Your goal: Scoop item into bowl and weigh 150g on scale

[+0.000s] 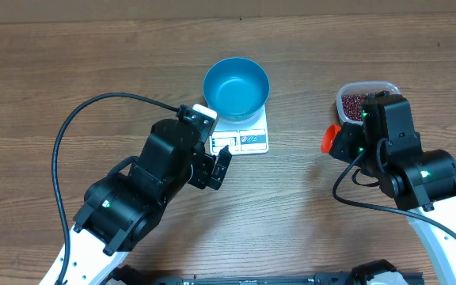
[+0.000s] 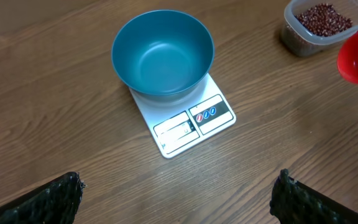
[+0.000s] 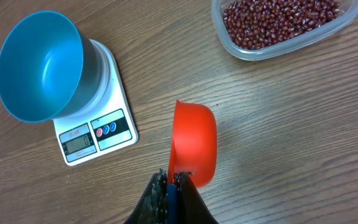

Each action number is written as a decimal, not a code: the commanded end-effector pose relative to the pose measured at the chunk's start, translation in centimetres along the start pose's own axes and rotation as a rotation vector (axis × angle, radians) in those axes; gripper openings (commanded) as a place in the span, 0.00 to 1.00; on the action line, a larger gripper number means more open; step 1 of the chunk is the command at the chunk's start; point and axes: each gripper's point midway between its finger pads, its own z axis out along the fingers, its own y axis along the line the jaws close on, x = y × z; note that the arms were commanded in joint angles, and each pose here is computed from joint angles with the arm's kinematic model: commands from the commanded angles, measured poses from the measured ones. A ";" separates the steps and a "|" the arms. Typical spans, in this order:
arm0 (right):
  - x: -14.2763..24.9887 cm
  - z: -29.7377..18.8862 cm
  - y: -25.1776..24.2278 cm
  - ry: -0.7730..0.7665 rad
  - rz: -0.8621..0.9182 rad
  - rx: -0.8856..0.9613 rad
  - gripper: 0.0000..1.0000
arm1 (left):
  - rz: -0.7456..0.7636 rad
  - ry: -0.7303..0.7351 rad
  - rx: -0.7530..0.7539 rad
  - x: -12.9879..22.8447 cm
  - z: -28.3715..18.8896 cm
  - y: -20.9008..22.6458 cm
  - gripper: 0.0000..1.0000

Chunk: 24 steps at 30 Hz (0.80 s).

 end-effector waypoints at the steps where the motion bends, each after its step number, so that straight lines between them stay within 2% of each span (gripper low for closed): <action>1: -1.0 -0.9 0.4 -0.036 0.005 -0.019 0.04 | 0.016 0.006 -0.014 0.0 -0.1 0.3 0.99; 24: -1.3 -1.0 0.7 -0.049 0.006 -0.028 0.04 | 0.019 0.026 -0.016 0.4 0.1 0.4 1.00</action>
